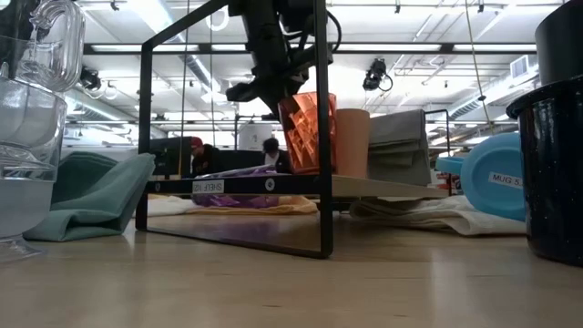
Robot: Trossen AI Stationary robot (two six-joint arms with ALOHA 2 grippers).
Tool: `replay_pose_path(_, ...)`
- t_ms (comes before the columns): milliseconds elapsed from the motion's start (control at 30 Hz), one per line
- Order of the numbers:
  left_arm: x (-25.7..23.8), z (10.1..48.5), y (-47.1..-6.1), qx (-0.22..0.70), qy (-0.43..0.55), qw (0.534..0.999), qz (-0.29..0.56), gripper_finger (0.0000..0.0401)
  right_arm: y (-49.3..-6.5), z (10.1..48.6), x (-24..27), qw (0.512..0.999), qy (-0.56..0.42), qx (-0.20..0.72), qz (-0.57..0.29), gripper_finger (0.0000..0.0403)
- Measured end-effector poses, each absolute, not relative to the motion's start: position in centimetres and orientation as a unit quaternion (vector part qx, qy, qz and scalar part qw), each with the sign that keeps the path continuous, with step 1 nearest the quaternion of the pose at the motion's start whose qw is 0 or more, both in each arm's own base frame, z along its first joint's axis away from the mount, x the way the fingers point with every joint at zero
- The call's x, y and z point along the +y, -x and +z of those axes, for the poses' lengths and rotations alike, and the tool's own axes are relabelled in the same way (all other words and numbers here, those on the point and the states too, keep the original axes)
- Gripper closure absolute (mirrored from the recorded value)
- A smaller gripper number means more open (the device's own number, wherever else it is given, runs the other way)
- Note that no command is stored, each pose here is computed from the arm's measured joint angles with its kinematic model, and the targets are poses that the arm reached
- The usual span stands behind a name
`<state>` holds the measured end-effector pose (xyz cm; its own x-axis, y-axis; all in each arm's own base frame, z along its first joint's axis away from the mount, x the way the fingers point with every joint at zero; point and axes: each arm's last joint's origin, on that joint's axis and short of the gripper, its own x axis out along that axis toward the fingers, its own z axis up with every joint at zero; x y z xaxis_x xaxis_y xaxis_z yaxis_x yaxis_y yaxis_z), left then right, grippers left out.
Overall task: Stack small to large cups/mugs on shelf
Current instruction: Put the orange glass on the shelf
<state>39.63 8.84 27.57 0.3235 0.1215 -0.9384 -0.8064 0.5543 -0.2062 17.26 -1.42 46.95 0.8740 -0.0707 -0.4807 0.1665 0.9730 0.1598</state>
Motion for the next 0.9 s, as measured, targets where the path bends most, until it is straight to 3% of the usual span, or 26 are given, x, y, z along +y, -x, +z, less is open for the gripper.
replay_pose_path(900, 9.1, 25.5, -41.3, 0.494, 0.357, 0.741, 0.282, 0.0389, -17.2, 46.9, -1.4, 0.962, -0.101, 0.247, -0.063, 0.0362)
